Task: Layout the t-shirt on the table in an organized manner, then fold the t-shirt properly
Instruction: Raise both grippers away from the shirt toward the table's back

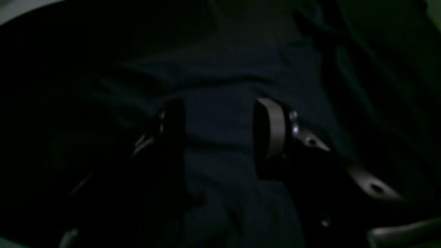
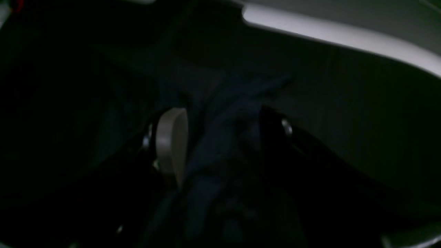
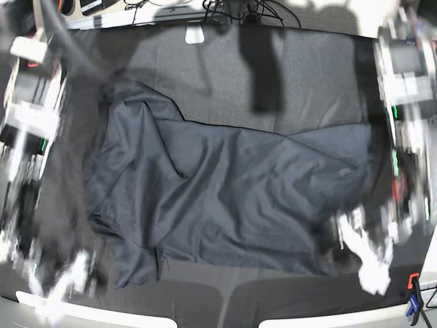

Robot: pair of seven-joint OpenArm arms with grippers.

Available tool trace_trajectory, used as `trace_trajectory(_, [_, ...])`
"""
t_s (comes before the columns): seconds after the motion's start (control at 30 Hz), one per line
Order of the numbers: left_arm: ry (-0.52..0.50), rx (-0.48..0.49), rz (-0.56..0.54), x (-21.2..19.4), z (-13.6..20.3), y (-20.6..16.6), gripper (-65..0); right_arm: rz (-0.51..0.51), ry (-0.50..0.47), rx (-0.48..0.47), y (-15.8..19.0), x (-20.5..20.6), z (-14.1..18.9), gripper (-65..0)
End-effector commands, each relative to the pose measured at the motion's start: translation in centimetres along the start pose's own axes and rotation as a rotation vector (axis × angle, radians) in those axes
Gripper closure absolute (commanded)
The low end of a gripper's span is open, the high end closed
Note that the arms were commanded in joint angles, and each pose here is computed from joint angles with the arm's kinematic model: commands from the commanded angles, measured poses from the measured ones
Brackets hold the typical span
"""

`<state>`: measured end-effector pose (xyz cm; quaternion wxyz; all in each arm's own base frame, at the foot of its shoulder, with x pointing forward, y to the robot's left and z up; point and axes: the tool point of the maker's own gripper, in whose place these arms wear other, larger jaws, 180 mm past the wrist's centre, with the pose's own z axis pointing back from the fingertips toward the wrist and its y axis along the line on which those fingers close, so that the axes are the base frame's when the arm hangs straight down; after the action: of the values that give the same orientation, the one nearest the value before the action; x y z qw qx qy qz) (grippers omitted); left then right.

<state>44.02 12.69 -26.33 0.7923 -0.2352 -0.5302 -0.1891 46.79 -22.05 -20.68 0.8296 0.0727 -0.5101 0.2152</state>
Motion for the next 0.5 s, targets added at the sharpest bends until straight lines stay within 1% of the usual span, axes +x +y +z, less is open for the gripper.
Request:
trace_trajectory(0.0, [-0.086, -0.014, -0.050, 2.8, 0.9, -0.8, -29.0, 0.057, -0.075, -0.004, 0.3, 2.3, 1.4, -32.3])
trace_trajectory(0.13, [-0.063, -0.020, -0.149, 0.6, 3.4, -4.4, -29.0, 0.165, -0.054, 0.010, 4.6, -0.6, 3.8, -32.3])
trace_trajectory(0.27, [0.009, 0.003, -0.234, -2.4, 5.5, -6.6, -29.0, 0.233, -0.006, 0.041, 8.6, -4.1, 5.9, -32.3])
trace_trajectory(0.33, [0.050, -0.001, -0.225, -4.4, 6.3, -7.5, -29.0, 0.266, 0.035, 0.043, 10.0, -6.0, 6.9, -32.3])
trace_trajectory(0.47, [0.151, -0.013, -0.149, -9.4, 7.8, -8.7, -29.0, 0.339, 0.082, 0.038, 12.5, -9.0, 9.1, -32.3])
